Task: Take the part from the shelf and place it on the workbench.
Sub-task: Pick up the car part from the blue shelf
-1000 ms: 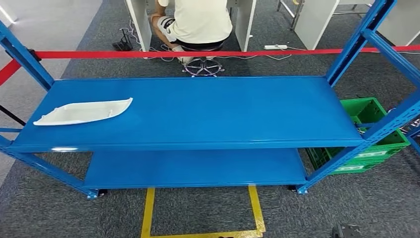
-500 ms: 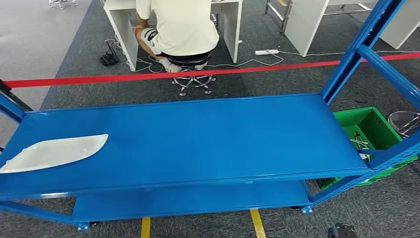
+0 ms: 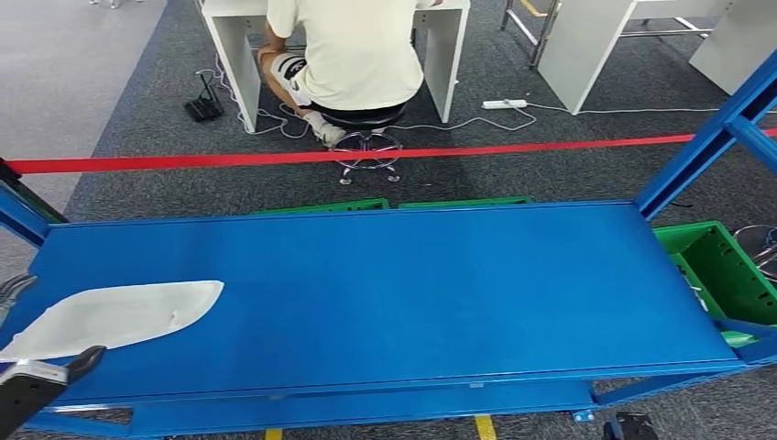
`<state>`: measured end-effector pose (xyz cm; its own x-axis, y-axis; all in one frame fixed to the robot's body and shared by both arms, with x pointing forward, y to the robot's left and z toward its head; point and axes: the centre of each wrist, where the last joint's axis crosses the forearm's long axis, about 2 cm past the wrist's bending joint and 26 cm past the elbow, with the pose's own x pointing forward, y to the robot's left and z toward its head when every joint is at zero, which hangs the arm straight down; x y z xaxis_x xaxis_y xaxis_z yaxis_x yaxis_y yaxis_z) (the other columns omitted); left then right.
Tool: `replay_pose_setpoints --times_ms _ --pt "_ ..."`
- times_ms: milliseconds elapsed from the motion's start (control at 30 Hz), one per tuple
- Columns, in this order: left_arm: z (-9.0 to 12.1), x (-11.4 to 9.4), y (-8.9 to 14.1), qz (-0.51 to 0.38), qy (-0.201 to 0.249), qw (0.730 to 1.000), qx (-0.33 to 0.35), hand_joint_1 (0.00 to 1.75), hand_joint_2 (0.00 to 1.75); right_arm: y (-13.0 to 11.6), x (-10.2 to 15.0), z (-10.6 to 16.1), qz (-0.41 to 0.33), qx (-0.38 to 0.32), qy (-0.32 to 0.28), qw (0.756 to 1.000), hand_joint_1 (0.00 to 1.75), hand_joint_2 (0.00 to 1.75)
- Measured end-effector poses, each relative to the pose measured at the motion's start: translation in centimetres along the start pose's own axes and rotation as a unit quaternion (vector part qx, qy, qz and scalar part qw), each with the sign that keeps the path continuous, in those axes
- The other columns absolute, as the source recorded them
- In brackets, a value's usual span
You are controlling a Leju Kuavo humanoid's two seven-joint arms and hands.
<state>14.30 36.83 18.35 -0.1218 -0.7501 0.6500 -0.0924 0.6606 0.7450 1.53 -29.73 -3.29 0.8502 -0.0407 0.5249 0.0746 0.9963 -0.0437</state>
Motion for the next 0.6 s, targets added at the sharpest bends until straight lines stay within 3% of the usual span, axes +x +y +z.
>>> replay_pose_setpoints --times_ms 333,600 --pt "0.4 -1.0 1.0 -0.049 -0.013 0.993 -0.107 0.00 1.75 -0.8 -0.3 -0.1 0.014 0.010 -0.001 1.000 0.00 0.00" --pt "1.8 -2.2 2.1 -0.065 0.005 0.978 -0.199 0.00 1.75 -1.3 -0.3 -0.7 0.023 0.018 -0.006 1.000 0.00 0.00"
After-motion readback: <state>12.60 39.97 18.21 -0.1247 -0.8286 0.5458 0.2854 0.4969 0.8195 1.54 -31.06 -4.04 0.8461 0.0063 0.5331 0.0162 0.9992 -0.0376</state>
